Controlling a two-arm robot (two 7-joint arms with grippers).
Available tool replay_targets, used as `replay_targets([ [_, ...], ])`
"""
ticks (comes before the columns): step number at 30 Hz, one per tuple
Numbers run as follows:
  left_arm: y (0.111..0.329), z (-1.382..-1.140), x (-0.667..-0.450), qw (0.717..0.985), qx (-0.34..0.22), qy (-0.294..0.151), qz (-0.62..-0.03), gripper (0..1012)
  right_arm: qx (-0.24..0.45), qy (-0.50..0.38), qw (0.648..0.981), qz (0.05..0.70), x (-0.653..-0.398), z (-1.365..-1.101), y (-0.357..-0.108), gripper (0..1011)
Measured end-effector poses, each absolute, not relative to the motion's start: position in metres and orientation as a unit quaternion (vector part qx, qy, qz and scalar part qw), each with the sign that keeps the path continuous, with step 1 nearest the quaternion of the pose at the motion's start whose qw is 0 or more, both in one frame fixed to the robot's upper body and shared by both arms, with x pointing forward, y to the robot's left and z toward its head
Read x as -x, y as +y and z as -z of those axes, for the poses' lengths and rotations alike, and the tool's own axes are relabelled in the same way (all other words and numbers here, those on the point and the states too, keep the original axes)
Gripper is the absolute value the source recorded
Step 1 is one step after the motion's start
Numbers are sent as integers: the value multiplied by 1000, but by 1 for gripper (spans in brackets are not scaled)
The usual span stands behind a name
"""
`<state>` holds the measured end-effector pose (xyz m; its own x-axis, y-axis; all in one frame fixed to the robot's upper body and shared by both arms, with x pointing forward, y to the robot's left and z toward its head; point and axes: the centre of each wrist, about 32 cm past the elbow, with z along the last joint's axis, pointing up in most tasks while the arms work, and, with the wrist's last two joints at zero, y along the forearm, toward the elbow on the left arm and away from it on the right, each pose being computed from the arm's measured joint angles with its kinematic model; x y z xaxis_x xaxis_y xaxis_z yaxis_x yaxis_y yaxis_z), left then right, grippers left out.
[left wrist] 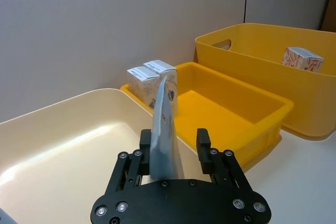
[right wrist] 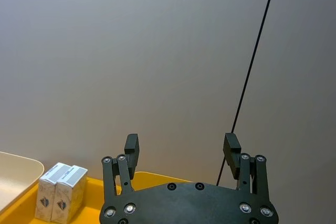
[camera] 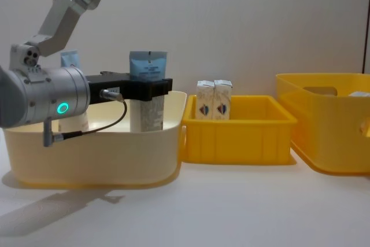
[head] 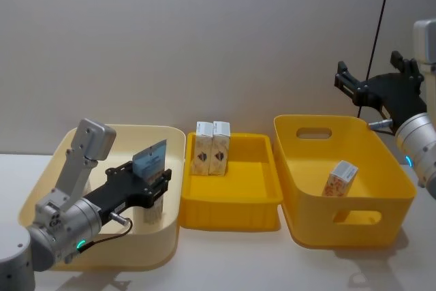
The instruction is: Bimanual collaborative sorting of washing and personal care products
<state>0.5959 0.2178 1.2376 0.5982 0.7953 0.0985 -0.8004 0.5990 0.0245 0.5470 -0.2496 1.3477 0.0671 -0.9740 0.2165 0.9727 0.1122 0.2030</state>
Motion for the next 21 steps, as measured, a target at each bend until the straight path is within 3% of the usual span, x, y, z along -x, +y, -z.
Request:
replay_targets([
  [2,218,-1238,-596,894,-33,-38,-446,512,-2,-150,730,666,-547,-1348,-250,1001],
  [5,217,-1238,-597,894,-33,-38,-445,386,-2,-150,730,666,-547,-1348,-250,1001],
  [11,217,-1238,-597,894,-34,-37,-444,227,-2,-150,730,666,-547,-1348,-250,1001],
  [21,217,-1238,-598,895,-34,-37,-444,201,-2,-150,730,666,-547,-1348,-250,1001],
])
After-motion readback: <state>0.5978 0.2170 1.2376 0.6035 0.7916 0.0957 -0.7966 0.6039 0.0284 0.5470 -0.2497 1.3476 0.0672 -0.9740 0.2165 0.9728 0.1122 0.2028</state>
